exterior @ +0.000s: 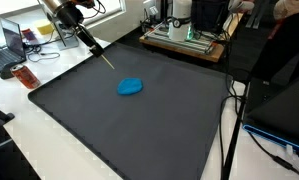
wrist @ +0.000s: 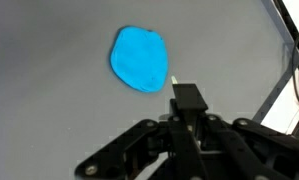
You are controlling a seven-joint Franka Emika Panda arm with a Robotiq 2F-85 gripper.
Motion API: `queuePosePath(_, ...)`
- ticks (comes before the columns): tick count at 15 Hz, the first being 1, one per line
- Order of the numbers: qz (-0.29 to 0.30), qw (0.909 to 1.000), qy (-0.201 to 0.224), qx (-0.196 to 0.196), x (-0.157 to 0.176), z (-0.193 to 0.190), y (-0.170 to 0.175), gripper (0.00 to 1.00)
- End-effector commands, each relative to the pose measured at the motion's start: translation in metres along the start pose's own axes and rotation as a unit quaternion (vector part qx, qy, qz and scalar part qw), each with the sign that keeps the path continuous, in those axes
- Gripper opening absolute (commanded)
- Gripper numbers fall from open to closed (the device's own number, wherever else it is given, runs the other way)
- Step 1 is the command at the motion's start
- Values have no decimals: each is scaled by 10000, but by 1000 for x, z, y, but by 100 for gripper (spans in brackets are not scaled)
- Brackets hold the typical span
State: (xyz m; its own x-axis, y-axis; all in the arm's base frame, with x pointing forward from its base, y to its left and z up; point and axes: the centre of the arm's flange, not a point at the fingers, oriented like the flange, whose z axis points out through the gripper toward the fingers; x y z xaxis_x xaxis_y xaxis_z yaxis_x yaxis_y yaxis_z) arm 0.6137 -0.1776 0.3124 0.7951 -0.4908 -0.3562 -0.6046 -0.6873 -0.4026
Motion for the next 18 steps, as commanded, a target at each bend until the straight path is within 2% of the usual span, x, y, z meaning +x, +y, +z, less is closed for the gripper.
queuePosePath(1,-127,9990,219,356,-30,1,26,3)
queuePosePath(3,-260,9981,321,460,-38,2,36,3)
queuePosePath(6,-421,9971,532,357,-50,5,44,3)
queuePosePath(12,-549,9906,1249,-102,-76,9,50,3)
queuePosePath(13,-439,9939,1011,36,-46,8,47,12)
queuePosePath(18,-481,9921,1155,-14,-60,10,46,12)
